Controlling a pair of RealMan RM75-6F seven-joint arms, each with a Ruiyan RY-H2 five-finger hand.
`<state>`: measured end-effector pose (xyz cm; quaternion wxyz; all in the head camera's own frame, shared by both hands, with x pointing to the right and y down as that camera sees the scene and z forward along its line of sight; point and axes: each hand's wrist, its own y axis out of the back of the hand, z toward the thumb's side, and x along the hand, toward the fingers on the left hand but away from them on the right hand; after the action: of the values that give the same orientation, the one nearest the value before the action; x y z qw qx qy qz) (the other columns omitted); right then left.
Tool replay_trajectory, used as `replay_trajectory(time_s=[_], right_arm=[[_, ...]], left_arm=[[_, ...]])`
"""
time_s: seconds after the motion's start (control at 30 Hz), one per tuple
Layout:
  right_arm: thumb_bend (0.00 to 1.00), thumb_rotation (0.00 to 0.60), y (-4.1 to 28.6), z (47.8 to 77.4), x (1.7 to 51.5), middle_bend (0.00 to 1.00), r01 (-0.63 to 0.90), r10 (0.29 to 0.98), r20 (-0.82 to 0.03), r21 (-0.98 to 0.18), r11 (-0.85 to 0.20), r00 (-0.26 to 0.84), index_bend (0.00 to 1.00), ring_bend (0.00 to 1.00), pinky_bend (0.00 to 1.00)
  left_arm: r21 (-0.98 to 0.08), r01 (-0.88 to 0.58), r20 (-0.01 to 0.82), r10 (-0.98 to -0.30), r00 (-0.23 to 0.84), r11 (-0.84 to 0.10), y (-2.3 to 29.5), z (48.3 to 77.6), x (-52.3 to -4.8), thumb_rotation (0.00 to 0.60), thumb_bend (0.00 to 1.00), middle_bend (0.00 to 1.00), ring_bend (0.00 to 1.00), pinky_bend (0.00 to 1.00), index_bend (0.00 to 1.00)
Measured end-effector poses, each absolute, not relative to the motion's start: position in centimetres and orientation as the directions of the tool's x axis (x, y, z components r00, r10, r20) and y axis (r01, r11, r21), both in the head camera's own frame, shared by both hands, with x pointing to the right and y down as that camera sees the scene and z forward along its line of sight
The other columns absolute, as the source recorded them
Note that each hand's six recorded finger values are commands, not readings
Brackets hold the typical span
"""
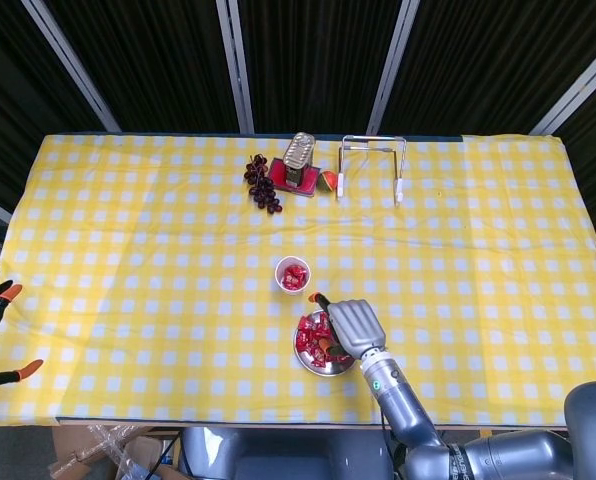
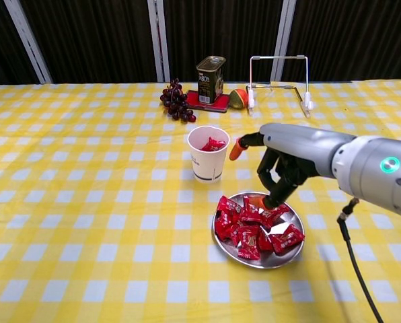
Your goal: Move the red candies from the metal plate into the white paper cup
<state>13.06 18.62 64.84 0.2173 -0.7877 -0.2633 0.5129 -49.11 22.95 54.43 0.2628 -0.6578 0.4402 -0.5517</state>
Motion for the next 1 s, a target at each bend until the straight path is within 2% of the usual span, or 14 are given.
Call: replay_trajectory(time_s=[0.33,0.47,1.0], right_arm=[[0.32,0.600,21.4,65.4,12.9,0.75,0.203,0.614,-0.710,-0.583,-0.787,0.345,0.21,0.91,0.98],[0.30,0.600,21.7,65.9,12.7,0.75,0.194,0.606,-0.718,-0.577,-0.793,0.343,0.18,0.91,0.98],[0.29,0.600,22.6,69.0,13.0,0.75,0.194,0.564,-0.765,-0.530,-0.825,0.312,0.18,0.91,0.98]], left_arm=[[-0.846,-0.287,0.467,-0.884,0.011,-0.450,23.0,54.1,-49.0,0.600,0.04,0.00,0.00,0.00,0.00],[-0.845,-0.289,0.468,-0.884,0.011,-0.451,23.1,54.1,-49.1,0.600,0.04,0.00,0.00,0.00,0.00],[-0.841,-0.288,0.475,-0.880,0.011,-0.458,23.0,54.3,-49.1,0.600,0.04,0.00,0.00,0.00,0.00]])
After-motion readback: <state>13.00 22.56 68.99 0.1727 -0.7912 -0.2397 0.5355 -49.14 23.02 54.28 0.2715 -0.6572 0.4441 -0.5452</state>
